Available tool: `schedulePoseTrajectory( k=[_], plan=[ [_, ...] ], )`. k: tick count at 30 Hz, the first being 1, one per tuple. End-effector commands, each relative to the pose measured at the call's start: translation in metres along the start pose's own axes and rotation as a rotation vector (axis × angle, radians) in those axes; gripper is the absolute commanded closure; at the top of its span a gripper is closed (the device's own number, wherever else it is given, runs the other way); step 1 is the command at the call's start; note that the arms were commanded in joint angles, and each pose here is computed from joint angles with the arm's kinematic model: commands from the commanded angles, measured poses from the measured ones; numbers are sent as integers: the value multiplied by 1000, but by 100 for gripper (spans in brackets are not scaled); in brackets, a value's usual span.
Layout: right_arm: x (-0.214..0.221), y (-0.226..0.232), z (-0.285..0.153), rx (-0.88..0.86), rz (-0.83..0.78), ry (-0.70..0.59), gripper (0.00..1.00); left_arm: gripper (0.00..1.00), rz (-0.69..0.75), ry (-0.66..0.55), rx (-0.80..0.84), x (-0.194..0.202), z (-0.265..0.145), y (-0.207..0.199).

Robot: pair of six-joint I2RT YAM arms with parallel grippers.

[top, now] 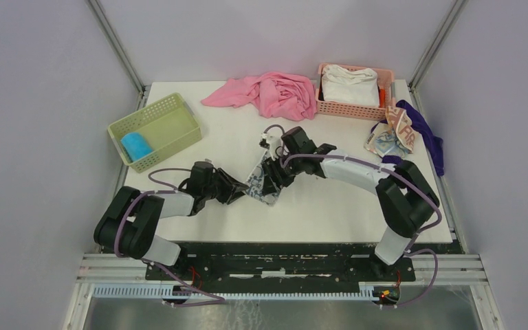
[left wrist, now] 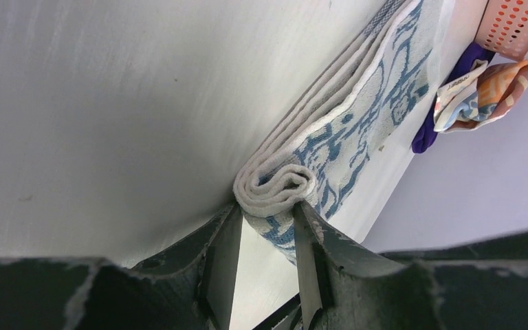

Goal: Roll the towels
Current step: Roll the towel at the center of the board.

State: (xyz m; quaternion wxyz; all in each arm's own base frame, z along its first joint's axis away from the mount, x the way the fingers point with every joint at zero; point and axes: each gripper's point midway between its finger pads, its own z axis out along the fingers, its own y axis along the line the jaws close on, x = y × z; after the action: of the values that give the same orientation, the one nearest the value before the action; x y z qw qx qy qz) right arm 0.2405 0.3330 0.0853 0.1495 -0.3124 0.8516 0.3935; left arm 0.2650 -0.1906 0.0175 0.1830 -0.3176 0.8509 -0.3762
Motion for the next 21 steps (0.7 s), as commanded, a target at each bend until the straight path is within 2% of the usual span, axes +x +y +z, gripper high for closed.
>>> schedulePoseTrajectory(
  k=[1,6,12,21],
  plan=[
    [5,-6,1,219,-218,-2,41,57,-39,-15,-275,8,-1,71],
    [-2,3,16,330,-336,-15,42,57,-37,-17,-296,7,-2,73],
    [-6,17,25,374,-461,-27,47,57,-33,-15,-309,7,-1,74],
    [13,-7,38,456,-461,74,53,57,-3,-35,-319,2,-2,69]
  ],
)
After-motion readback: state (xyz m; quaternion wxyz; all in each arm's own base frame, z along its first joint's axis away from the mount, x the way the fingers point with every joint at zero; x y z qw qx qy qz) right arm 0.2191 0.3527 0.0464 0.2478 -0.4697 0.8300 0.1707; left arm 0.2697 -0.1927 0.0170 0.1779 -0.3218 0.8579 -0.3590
